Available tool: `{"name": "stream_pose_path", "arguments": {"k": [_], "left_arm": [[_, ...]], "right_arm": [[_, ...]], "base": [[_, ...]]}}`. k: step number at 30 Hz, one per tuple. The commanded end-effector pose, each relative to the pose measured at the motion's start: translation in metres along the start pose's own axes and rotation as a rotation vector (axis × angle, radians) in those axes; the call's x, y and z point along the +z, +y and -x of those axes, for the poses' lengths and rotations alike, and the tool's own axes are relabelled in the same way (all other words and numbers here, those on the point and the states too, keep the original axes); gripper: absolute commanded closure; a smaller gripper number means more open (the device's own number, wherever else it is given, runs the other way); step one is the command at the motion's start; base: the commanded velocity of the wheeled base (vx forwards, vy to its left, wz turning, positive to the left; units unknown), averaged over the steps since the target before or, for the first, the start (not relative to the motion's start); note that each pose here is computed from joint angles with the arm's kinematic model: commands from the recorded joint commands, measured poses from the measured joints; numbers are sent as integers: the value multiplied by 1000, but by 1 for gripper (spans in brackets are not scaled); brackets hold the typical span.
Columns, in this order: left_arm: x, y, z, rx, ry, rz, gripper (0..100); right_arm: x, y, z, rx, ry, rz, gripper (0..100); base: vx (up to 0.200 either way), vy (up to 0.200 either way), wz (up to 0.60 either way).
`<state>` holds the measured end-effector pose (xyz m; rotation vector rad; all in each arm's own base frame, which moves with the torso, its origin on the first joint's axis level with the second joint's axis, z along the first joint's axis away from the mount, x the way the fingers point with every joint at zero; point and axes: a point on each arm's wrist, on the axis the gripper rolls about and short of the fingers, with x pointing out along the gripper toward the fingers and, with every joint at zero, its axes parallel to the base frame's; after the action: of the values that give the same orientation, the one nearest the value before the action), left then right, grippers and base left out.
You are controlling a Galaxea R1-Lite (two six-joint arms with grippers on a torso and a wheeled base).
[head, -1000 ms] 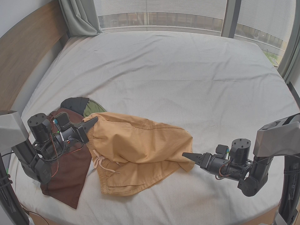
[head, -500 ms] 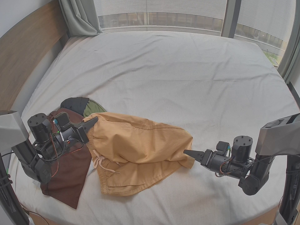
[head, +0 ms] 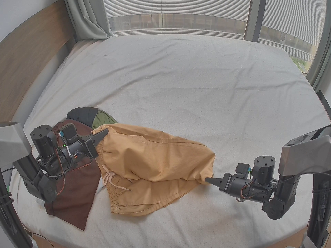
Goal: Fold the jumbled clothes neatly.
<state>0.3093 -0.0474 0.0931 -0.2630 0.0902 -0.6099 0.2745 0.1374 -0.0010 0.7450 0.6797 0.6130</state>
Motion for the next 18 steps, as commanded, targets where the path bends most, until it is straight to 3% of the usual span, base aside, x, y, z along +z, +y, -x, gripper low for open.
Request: {"name": "stream_pose_path", "arguments": {"k": [1, 4, 8, 18], "left_arm": [[-2, 1, -1, 3, 7, 5, 100], [-4, 3, -1, 4, 12, 8, 100], [-7, 4, -2, 5, 20, 11, 100], [-12, 4, 0, 10, 39, 21, 100]], "right_arm": [[-14, 6, 12, 19, 85, -5, 100], [-26, 3, 19, 23, 169, 15, 100], [-35, -6, 21, 7, 214, 75, 100], [-62, -23, 30, -62, 337, 130, 100]], "base": [[0, 0, 0], [0, 0, 0], [0, 0, 0], [0, 0, 0]]}}
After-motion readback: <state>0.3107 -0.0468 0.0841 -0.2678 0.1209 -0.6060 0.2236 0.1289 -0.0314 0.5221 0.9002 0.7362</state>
